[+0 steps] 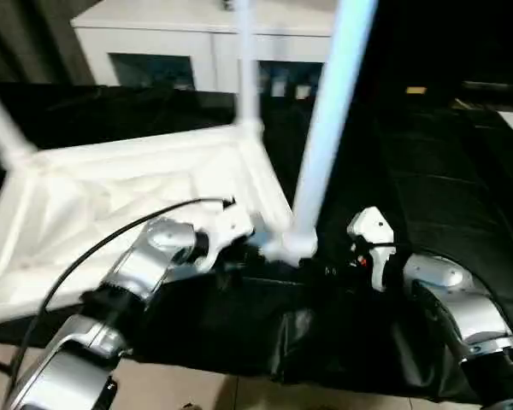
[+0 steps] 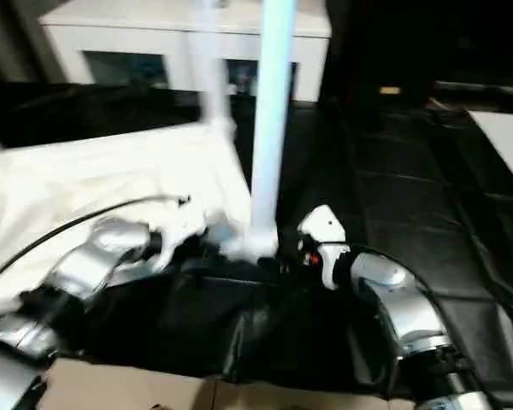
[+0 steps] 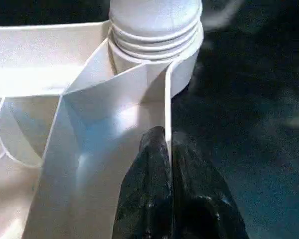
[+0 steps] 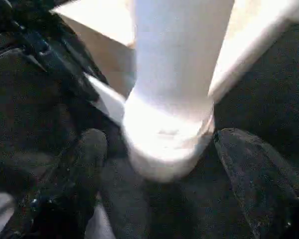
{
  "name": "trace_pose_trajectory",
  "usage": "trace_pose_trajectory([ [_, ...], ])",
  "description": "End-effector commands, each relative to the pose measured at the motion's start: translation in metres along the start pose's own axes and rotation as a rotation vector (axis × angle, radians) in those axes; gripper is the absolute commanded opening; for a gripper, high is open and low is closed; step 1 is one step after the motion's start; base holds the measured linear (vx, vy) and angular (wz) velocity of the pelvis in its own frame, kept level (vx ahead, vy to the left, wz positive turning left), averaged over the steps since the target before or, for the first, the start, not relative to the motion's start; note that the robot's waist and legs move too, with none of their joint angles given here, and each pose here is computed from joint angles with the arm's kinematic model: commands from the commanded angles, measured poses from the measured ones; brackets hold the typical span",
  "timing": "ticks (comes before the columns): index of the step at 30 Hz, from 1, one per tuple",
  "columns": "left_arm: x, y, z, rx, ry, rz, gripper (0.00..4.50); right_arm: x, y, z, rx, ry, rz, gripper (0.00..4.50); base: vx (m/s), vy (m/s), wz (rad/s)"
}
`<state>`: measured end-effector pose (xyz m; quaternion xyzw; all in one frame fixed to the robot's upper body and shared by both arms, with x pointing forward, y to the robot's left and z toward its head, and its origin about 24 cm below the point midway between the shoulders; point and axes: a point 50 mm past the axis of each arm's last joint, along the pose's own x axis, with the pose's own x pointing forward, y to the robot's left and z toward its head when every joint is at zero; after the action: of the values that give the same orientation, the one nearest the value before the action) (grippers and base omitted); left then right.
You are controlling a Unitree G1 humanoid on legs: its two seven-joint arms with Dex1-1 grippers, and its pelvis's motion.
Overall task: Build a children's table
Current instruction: Rotate leg to tighten
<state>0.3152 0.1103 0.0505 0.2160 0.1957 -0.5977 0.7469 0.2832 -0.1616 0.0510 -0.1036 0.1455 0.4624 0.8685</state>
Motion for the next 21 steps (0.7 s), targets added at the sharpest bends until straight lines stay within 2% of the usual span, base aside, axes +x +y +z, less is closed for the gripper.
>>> trace_pose_trajectory([
  [1, 0.0068, -0.0125, 0.0044, 0.023, -0.004, -0.108, 0.00, 0.0012, 0.0005, 0.0054, -0.064, 0.012, 0.031, 3.81, 0.000, 0.000, 0.00],
  [10, 0.0010, -0.0164, 0.0035, 0.025, -0.005, -0.135, 0.00, 0.0043, 0.0027, 0.0047, -0.091, 0.037, 0.098, 3.81, 0.000, 0.000, 0.00],
  [13, 0.0000, -0.0169, 0.0039, 0.023, -0.003, -0.135, 0.00, 0.0054, 0.0017, 0.0057, -0.083, 0.025, 0.099, 3.44, 0.000, 0.000, 0.00],
  [21, -0.0006, -0.0171, 0.0038, 0.020, 0.000, -0.131, 0.00, 0.0052, 0.0027, 0.0041, -0.061, 0.015, 0.116, 2.82, 0.000, 0.000, 0.00],
])
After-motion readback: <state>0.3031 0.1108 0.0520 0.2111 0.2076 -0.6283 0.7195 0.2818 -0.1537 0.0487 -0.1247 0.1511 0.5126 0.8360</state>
